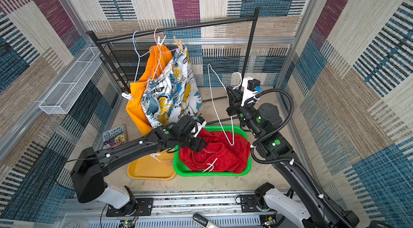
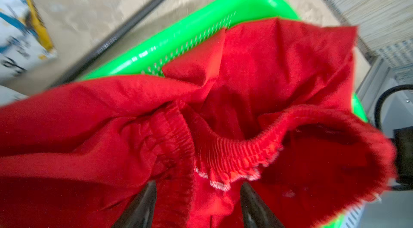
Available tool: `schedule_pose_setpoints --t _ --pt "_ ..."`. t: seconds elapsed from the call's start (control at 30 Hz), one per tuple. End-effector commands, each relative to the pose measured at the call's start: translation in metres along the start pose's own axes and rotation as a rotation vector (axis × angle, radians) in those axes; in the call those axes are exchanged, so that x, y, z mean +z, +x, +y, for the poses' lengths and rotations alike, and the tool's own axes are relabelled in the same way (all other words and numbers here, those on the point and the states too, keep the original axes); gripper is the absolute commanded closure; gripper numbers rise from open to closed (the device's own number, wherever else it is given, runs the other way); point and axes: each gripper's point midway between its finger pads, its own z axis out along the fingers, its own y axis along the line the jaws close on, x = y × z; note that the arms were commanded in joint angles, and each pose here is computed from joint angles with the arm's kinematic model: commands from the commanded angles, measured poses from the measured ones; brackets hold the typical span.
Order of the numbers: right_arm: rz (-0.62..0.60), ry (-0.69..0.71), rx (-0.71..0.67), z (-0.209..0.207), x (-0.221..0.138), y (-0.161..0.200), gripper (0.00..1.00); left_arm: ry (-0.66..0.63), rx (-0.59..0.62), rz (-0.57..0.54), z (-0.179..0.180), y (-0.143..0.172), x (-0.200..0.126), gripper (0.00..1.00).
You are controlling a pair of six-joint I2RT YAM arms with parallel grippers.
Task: Remove the clothespins securing shorts to the hanger
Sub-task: Place the shorts in the basket, then place the hanger on the clothesline.
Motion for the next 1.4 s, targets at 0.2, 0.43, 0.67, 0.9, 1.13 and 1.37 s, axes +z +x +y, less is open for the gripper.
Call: schedule_pose_setpoints --t 0.2,0.43,0.67,0.9,1.13,1.37 --pt "0.195 -0.064 -0.012 0.007 0.011 0.051 1.00 -0.058 0.176 -0.211 -0.002 -0.042 -0.082 0.33" --pt "0.286 -0.141 -0.006 0.018 0.009 0.076 1.00 -0.036 0.250 -0.287 -0.007 -0.079 -0.098 0.33" --pt "0.366 -0.181 0.007 0.020 0.006 0.107 1.00 0.065 0.277 -0.435 -0.027 -0.130 -0.127 0.37" --pt "0.381 -0.207 0.027 0.024 0.008 0.115 1.00 0.157 0.295 -0.494 -0.047 -0.161 -0.127 0.46" --pt "0.388 -0.226 0.036 0.027 0.009 0.117 1.00 0.204 0.323 -0.556 -0.056 -0.179 -0.116 0.51" --pt "0.402 -0.235 0.042 0.029 0.011 0.122 1.00 0.242 0.366 -0.585 -0.066 -0.185 -0.117 0.58"
